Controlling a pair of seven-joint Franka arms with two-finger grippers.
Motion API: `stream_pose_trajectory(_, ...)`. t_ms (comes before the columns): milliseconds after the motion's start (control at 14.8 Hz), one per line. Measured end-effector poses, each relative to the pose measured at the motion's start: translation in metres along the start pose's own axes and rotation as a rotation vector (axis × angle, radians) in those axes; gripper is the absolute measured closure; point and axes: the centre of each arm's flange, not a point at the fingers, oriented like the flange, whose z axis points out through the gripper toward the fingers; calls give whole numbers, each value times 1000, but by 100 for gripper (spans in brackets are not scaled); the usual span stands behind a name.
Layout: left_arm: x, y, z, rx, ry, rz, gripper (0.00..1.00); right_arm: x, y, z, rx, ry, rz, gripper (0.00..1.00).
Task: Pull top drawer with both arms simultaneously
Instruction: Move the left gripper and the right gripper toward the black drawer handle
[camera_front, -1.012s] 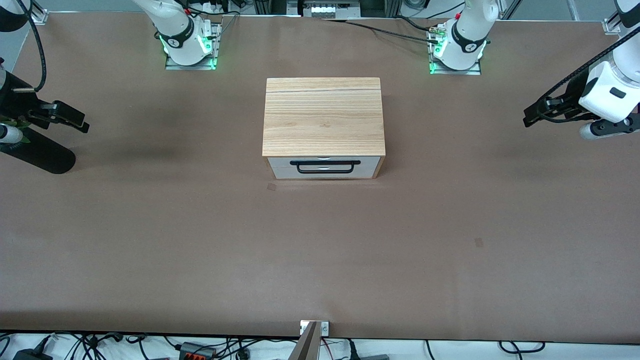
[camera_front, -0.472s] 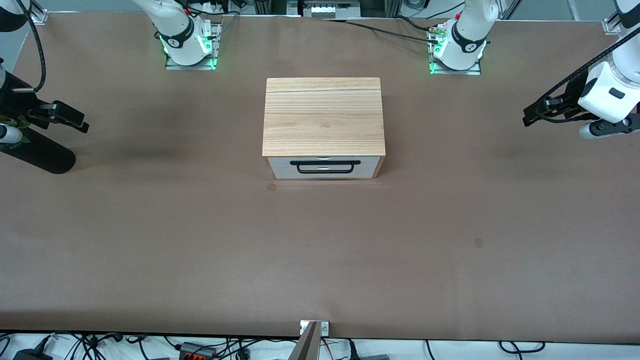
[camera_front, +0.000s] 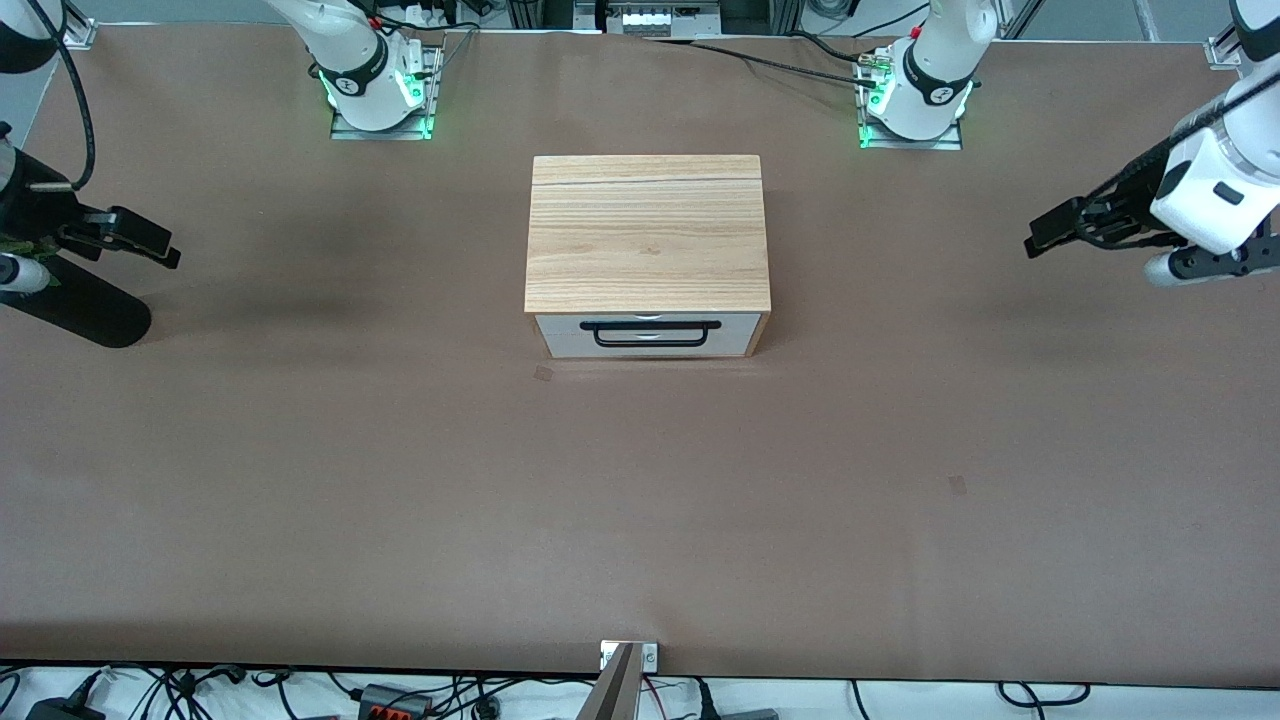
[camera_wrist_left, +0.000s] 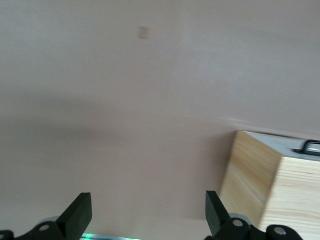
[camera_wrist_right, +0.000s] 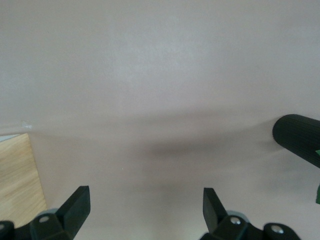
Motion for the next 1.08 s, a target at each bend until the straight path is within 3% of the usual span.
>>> stream_pose_trajectory(135, 16, 7, 17, -59, -46, -3, 0, 8, -2, 18, -3, -35, -2, 0)
stream_pose_trajectory(337, 42, 27, 58, -252, -146, -25, 0, 20, -9, 49, -8, -91, -12, 0)
stream_pose_trajectory(472, 64, 38, 87, -376, -170, -35, 0, 33, -17, 74, -13, -126, -22, 0)
stream_pose_trajectory(675, 86, 55, 137, -533, -217, 47, 0, 51, -35, 96, -6, -120, -47, 0)
stream_pose_trajectory(742, 94, 60, 153, -610, -223, 65, 0, 57, -41, 102, 31, -111, -56, 0)
stream_pose_trajectory(810, 102, 64, 172, -692, -230, 88, 0, 61, -49, 109, 105, -109, -68, 0)
stream_pose_trajectory(1080, 123, 72, 257, -973, -231, 200, 0, 76, -76, 148, 508, -141, -121, 0)
